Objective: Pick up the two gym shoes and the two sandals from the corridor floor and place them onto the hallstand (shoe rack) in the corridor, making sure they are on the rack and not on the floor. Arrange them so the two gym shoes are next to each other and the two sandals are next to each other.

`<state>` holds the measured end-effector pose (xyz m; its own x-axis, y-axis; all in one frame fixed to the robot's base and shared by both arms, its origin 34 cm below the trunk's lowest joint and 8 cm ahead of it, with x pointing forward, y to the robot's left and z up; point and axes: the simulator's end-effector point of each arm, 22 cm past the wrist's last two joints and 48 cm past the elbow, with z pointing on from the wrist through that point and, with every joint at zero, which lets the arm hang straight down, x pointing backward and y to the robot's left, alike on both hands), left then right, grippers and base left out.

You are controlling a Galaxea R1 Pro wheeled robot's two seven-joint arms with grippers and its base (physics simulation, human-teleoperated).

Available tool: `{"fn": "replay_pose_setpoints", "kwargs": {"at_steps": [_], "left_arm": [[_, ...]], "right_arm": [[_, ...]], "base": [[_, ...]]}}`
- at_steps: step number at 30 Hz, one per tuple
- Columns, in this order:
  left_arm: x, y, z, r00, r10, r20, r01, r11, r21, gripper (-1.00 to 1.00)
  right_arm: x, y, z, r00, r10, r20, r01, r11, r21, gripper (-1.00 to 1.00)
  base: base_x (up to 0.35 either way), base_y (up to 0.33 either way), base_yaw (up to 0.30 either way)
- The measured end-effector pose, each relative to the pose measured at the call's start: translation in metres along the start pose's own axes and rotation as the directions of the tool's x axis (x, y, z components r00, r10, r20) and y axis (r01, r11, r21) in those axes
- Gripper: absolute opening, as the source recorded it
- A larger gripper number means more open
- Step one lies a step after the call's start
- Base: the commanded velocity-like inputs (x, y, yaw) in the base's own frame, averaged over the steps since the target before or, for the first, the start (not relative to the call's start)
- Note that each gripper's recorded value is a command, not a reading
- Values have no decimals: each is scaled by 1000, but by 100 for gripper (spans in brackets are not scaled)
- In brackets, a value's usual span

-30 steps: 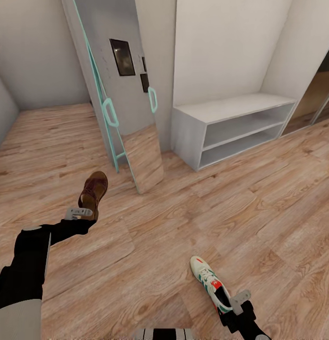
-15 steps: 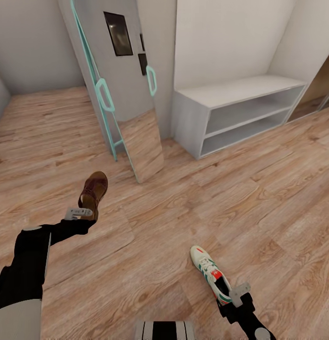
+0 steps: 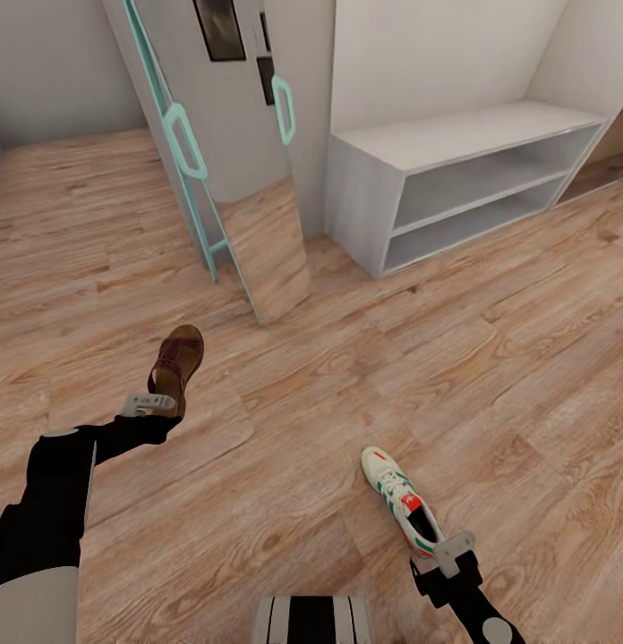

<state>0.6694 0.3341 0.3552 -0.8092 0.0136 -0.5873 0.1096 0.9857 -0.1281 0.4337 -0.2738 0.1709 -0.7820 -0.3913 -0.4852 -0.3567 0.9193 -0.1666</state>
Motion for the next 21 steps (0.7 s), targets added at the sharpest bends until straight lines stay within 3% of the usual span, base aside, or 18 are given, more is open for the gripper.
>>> {"fn": "replay_pose_setpoints", "kwargs": {"at_steps": [10, 13, 21], "left_arm": [[2, 0, 2, 1000, -1, -4, 1, 1000, 1, -100], [8, 1, 7, 1000, -2, -16, 2, 1000, 0, -100], [14, 2, 12, 1000, -5, -28, 5, 1000, 1, -100]], "right_arm": [[-19, -17, -1, 999, 7, 42, -9, 999, 40, 100], [-11, -30, -1, 999, 31, 28, -33, 997, 65, 100], [-4, -37, 0, 999, 50, 14, -51, 995, 80, 100]], "base": [[0, 0, 0], [0, 0, 0], [0, 0, 0]]}}
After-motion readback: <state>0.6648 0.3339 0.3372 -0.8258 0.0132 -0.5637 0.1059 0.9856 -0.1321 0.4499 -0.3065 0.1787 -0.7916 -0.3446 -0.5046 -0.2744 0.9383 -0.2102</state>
